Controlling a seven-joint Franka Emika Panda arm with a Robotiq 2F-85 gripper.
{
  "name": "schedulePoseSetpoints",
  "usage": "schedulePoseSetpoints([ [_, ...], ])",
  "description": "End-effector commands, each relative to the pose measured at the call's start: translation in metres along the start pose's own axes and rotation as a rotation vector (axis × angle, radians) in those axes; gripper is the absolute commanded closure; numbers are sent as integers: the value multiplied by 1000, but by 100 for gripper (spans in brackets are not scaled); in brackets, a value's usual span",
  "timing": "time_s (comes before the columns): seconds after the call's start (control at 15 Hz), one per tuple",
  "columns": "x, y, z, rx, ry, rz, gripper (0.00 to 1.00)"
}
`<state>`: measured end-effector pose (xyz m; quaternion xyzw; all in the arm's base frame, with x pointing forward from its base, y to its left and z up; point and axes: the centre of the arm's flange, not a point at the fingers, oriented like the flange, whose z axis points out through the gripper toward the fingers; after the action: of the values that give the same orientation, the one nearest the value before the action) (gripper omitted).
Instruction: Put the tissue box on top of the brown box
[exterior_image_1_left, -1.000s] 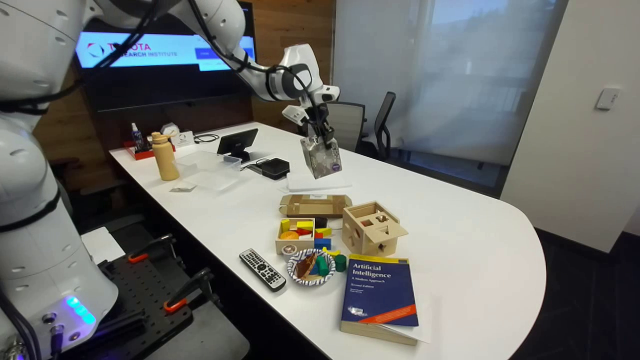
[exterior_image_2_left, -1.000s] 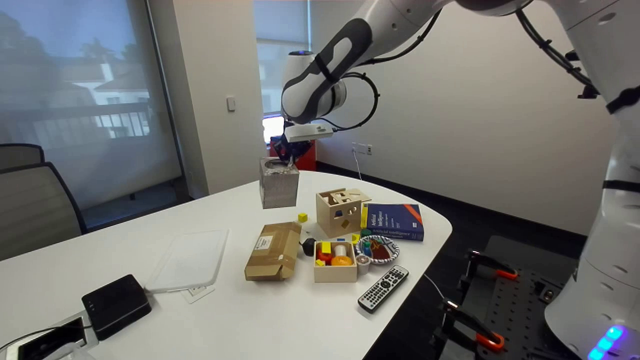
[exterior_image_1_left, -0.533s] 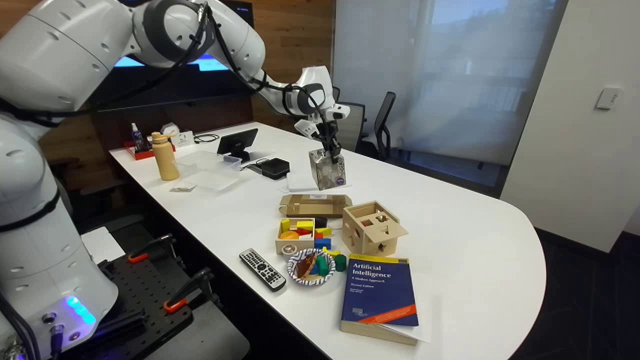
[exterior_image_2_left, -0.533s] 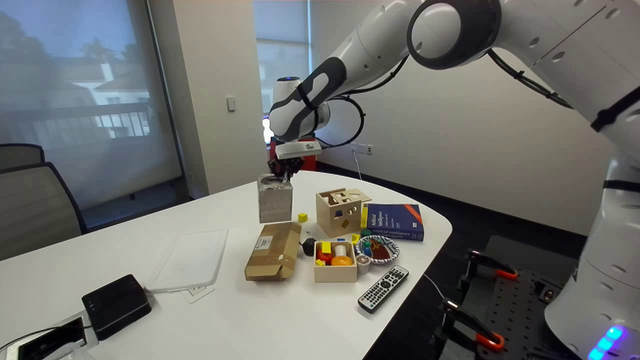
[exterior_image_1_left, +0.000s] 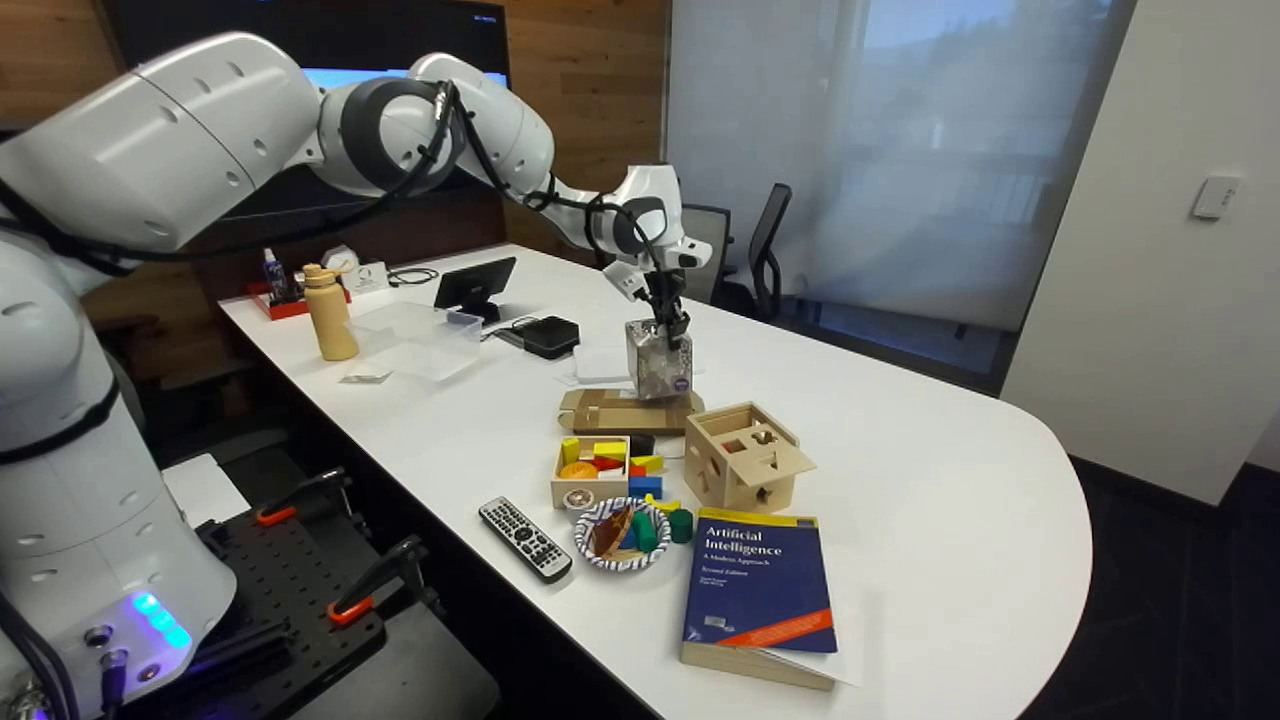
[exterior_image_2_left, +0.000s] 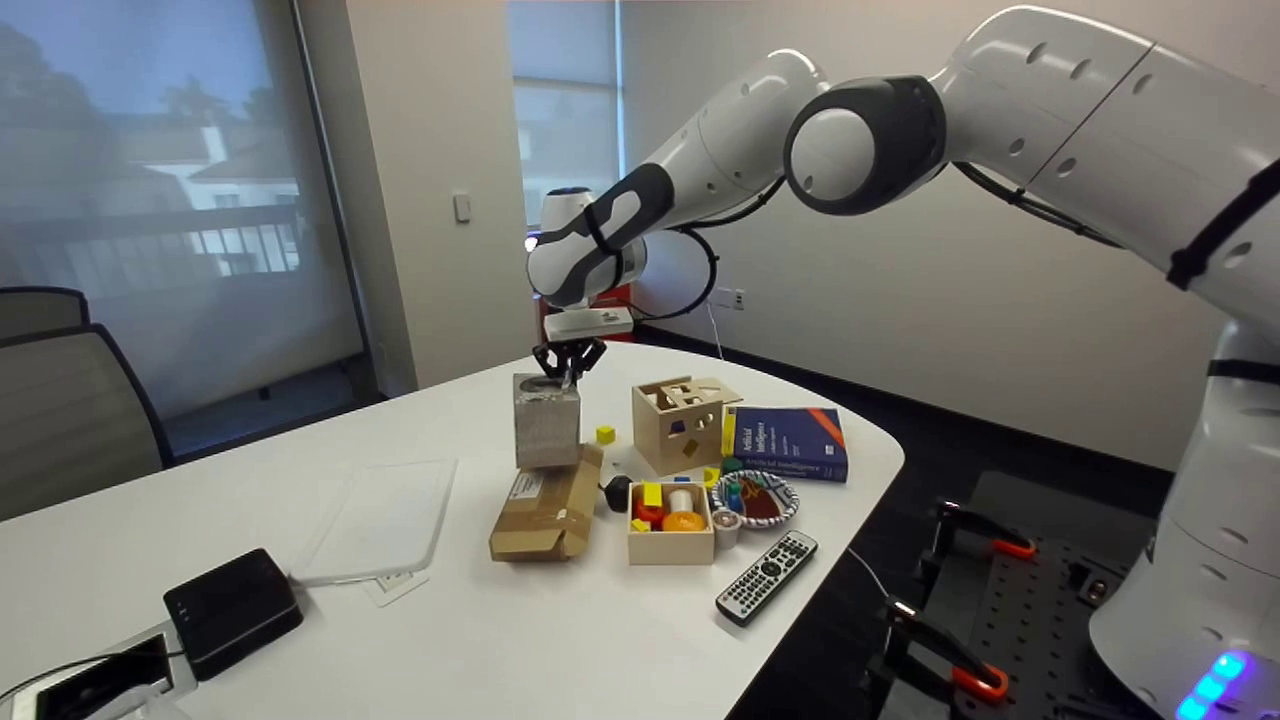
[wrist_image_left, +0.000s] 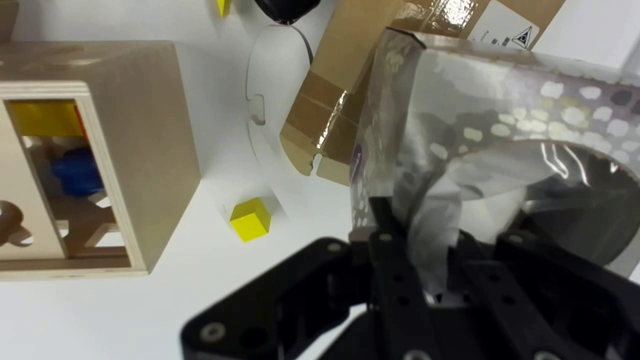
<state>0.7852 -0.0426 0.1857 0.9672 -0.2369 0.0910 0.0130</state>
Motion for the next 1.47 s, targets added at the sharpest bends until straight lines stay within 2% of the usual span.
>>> schedulePoseSetpoints([
  [0.0, 22, -11, 12, 12, -15, 24, 98],
  [0.47, 18, -17, 28, -22, -52, 10, 98],
  [0.53, 17, -17, 29, -22, -62, 9, 68],
  [0.67, 16, -17, 27, -24, -76, 8, 61],
  [0.93, 17, -17, 14, -23, -72, 8, 31],
  [1.2, 17, -12, -14, 5, -44, 10, 1],
  [1.4, 15, -5, -48, 13, -31, -6, 0],
])
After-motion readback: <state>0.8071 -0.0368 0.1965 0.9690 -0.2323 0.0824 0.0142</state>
